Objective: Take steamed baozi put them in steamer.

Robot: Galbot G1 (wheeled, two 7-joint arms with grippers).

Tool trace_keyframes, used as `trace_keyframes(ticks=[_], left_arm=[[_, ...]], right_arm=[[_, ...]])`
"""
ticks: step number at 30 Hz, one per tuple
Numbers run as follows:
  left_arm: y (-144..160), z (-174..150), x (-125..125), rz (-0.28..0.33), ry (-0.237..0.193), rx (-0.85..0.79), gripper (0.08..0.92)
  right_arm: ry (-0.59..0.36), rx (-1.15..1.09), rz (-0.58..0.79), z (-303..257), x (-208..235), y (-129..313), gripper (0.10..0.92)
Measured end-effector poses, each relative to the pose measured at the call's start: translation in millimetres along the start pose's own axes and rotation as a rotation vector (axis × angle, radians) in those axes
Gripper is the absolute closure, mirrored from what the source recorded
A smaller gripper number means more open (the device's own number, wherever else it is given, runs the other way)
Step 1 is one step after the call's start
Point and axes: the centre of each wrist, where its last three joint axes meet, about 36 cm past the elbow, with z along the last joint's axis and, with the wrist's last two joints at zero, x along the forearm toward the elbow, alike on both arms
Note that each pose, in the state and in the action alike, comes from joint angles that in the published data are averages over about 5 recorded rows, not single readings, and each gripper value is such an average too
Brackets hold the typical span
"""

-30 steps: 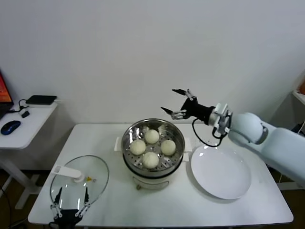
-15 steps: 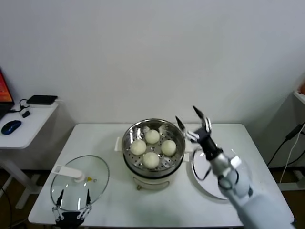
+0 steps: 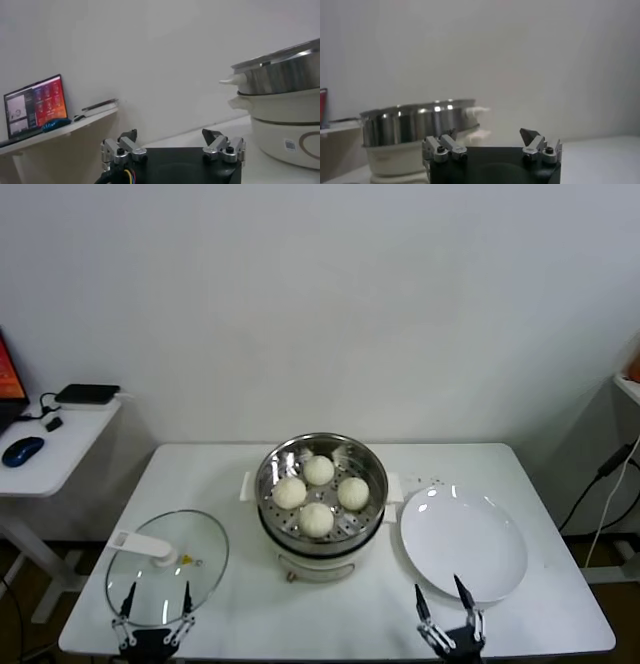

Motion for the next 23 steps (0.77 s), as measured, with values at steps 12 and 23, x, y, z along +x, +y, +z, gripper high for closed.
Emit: trace_keyframes(ticks=[12, 23], left_arm=[[-1.6, -1.6, -0.8, 0.006, -0.004, -0.002, 0.177], [-0.5, -2.4, -1.3, 0.007, -0.005, -0.004, 0.177]], right_arm=[[0.030, 0.017, 0.079, -13.0, 42.4, 9.7, 0.200], [0.047, 0.028, 0.094, -16.7, 51.6, 14.7, 0.200]])
